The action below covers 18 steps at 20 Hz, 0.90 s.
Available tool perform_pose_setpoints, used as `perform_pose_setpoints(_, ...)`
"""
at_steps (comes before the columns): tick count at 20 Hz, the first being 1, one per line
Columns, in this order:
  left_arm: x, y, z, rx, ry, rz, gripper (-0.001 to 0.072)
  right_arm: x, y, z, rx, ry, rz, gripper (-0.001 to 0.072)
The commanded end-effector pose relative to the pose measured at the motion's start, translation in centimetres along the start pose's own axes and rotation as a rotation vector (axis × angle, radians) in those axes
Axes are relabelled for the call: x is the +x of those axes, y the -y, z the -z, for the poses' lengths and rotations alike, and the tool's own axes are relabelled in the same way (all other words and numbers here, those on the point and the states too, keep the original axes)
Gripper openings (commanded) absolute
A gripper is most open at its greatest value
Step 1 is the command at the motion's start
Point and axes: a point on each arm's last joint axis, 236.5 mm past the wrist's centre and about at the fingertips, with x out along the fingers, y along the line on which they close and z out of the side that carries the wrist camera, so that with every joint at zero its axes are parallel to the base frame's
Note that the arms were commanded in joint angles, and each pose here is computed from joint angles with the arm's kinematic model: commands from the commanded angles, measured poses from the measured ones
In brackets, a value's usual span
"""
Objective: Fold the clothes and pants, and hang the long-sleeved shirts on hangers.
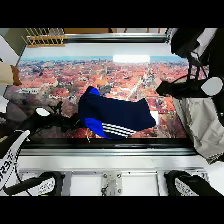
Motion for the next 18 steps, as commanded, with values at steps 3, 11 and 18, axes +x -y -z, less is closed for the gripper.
perform_pose_setpoints(3,-1.6,2.1,-0.6,0.060,0.056,0.031,0.0016,4.8,8.0,11.3,0.374,-0.273,0.119,0.0671)
perform_pose_setpoints(11,-1.0,0.9,0.6,0.039,0.052,0.019,0.0017,12.6,5.8,17.1,0.687,-0.255,-0.081,0.0658)
perform_pose_setpoints(18,-2.1,2.3,-0.2,0.069,0.070,0.037,0.0015,12.3,3.1,14.4,0.378,-0.201,-0.190,0.0002)
